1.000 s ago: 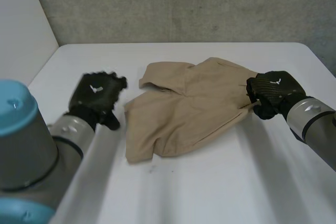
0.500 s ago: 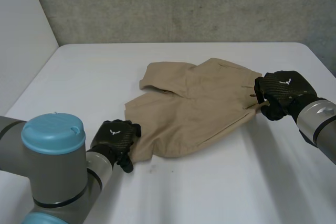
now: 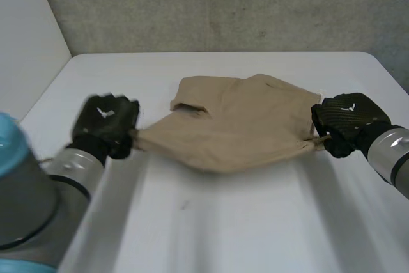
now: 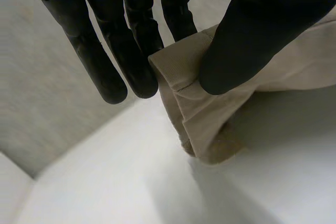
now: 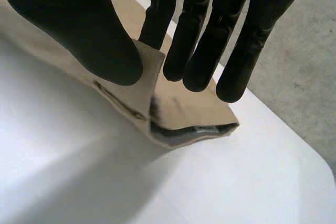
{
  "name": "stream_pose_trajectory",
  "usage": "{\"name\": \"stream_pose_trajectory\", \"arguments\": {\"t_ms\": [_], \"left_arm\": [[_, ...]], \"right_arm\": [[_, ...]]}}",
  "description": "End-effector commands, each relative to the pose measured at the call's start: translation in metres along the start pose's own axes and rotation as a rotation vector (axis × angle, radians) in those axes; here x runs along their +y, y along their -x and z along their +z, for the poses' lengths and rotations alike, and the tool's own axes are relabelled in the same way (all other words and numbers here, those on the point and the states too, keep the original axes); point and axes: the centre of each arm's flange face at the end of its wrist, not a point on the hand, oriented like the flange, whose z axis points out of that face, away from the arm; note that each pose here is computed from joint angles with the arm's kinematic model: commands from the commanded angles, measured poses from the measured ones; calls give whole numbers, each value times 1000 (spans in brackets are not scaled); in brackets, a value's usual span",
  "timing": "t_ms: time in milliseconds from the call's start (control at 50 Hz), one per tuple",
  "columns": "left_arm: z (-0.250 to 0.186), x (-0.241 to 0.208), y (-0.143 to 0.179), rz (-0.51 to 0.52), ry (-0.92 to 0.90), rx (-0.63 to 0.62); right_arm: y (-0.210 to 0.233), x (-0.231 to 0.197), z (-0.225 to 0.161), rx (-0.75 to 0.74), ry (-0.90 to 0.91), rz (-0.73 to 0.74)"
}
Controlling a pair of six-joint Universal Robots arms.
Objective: Fold the shorts.
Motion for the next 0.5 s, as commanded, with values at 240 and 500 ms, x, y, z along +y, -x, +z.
{"name": "stream_pose_trajectory", "arguments": {"t_ms": [240, 500], "left_arm": [[-79, -69, 30, 51, -113, 10], [-67, 0, -1, 49, 192, 212]], "right_arm": [[-22, -51, -72, 94, -67, -89], [-14, 8, -54, -25, 218, -209]]}}
